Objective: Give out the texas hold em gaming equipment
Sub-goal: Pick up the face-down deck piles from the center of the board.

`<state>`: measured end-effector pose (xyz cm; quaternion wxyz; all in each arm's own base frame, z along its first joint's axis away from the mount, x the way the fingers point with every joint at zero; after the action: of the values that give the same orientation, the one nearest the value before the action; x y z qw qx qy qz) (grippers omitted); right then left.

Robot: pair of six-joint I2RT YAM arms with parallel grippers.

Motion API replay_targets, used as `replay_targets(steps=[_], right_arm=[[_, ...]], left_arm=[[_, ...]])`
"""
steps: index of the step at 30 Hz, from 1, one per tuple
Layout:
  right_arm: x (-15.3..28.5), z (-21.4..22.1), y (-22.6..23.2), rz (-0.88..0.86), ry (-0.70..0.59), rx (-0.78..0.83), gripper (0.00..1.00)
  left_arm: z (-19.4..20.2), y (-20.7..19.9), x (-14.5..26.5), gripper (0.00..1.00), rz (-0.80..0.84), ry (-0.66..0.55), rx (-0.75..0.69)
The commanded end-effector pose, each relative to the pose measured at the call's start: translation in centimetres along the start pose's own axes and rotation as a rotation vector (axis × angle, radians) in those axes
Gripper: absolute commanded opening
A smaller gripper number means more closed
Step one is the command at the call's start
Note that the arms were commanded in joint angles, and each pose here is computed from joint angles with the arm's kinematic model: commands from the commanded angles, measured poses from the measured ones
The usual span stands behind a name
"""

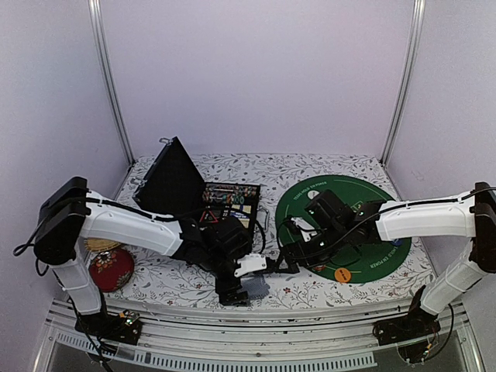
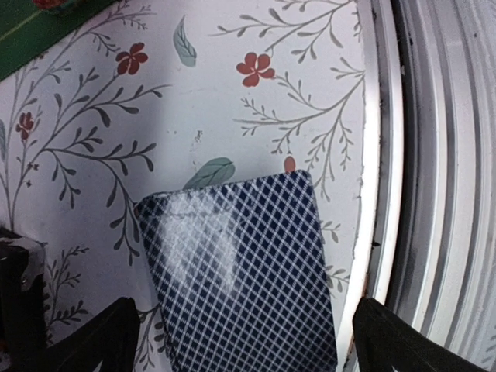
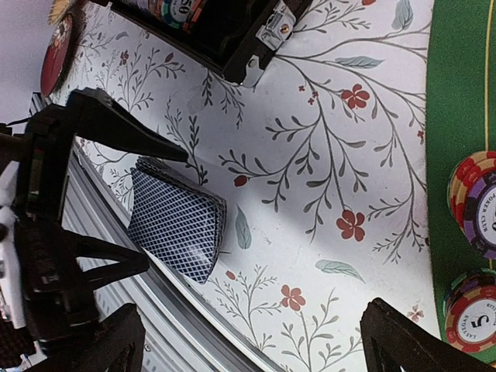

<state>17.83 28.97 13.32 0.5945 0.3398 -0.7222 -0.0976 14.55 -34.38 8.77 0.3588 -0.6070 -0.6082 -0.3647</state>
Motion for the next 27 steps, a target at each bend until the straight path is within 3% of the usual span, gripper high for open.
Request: replay_targets(steps=[1,5,15,19,22,24,27], right_arm=[[0.4,-0.5,0.3,-0.024,-0.027,0.005,0.99],[-0.2,-0.2,0.3,-0.054,-0.004,-0.004,0.99],[0.2,-0.2,0.2,-0.103,-0.012,-0.025,0.99],[0.3,-0.2,-0.2,-0.100,-0.012,-0.035,0.99],[0.5,-0.2,-0.3,-0.114,-0.015,-0.037,0.99],[0.5,-0.1,-0.4,-0.125,-0.013,-0.046,0.99],[0.5,-0.2,-0.3,-0.150,-0.012,-0.052,0.99]], left_arm=[[-0.2,0.5,-1.0,0.98,-0.004,0.019,0.005],[0.4,1.2,-1.7,0.98,-0.034,0.047,0.025],[2.1,0.9,-2.7,0.75,0.022,0.083,0.027],[2.7,0.5,-3.0,0.83,0.040,0.096,0.011],[2.8,0.3,-3.0,0.83,0.052,0.094,-0.002],[2.7,0.2,-3.1,0.76,0.065,0.087,-0.001],[2.5,0.1,-3.0,0.58,0.073,0.069,-0.002]])
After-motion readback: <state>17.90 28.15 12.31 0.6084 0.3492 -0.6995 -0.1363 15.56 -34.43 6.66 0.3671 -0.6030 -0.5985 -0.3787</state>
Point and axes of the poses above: each gripper's point midway between its finger pads, its own x axis back along the fingers, its own y axis along the line the jaws close on, z = x × y, the point moved 6 cm from there along x, back along the fingers, and after that the axes turned 7 degrees about -x, right-handed, at the moved point
